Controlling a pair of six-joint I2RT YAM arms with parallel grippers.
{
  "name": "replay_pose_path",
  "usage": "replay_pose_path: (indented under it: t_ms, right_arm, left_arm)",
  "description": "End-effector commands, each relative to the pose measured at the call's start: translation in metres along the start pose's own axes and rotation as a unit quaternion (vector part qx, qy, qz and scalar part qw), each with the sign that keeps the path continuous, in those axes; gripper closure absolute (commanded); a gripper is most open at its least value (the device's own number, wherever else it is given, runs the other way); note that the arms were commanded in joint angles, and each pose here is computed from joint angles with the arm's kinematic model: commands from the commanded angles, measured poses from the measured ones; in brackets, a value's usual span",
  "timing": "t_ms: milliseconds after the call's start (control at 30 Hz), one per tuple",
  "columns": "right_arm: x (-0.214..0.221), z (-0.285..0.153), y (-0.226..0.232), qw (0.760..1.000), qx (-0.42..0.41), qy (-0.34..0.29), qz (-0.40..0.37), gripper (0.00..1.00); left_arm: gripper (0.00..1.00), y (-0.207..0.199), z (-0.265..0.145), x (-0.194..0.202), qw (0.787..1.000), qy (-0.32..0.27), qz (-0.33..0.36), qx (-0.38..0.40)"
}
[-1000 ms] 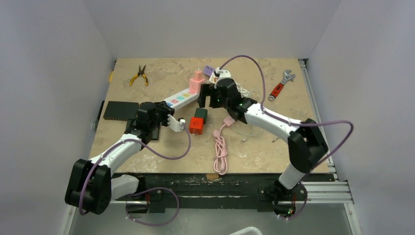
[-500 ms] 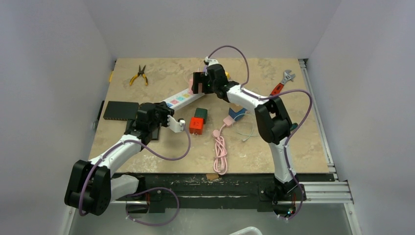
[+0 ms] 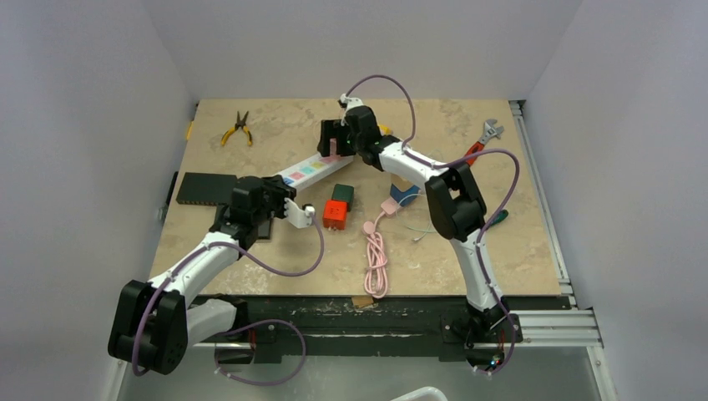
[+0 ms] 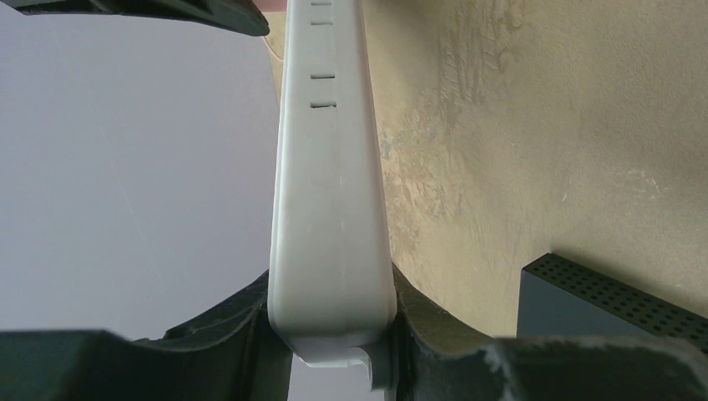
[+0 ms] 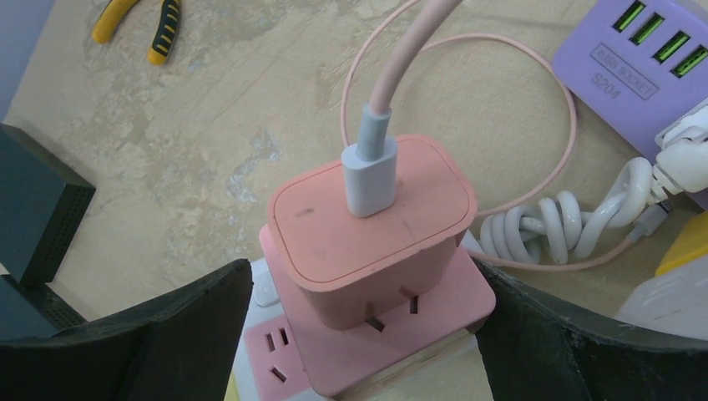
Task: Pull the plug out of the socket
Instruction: Remove the plug from the socket.
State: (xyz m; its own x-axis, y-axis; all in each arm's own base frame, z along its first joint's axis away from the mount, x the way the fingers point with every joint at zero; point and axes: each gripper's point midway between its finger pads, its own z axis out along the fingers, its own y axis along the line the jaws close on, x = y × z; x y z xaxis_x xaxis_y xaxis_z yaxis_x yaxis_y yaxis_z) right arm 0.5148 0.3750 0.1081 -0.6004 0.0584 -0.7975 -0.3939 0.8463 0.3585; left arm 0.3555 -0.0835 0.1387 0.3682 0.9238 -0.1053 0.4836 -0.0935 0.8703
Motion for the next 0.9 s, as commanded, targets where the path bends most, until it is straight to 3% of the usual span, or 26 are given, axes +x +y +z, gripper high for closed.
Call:
replay_pose_path:
  t_ms: [0,133,200,300,367,400,867]
  right_arm:
    - [-0.020,0.001,0.009,0.999,-0.031,-0.014,-0.005,0.06]
    - [-0.016,-0.003,0.012,0.999,-0.041,-0.011,0.001,0.24]
    - [-0.017,-0.008,0.011,0.999,-0.039,-0.020,0.001,0.38]
    - [-0.022,-0.016,0.012,0.999,-0.038,-0.035,-0.005,0.63]
    - [-0.027,-0.021,0.011,0.998,-0.034,-0.047,-0.014,0.95]
    - [-0.031,-0.024,0.010,0.998,-0.030,-0.055,-0.016,1.00]
    - [-0.119,-0.056,0.015,0.983,-0.020,-0.183,0.006,1.00]
  left_arm:
    - [1.00,-0.015,-0.006,0.000,0.999,-0.003,-0.016,0.031]
    - [1.00,-0.015,-0.005,-0.001,0.999,-0.006,-0.018,0.031]
    - [1.00,-0.015,-0.005,-0.001,0.999,-0.007,-0.017,0.032]
    - [1.00,-0.016,-0.004,-0.001,0.999,-0.007,-0.016,0.033]
    - [1.00,-0.015,-0.004,-0.001,0.999,-0.008,-0.015,0.032]
    - [1.00,-0.015,-0.004,-0.001,0.999,-0.008,-0.015,0.032]
    - [1.00,-0.047,-0.006,0.001,0.996,-0.003,0.009,0.084]
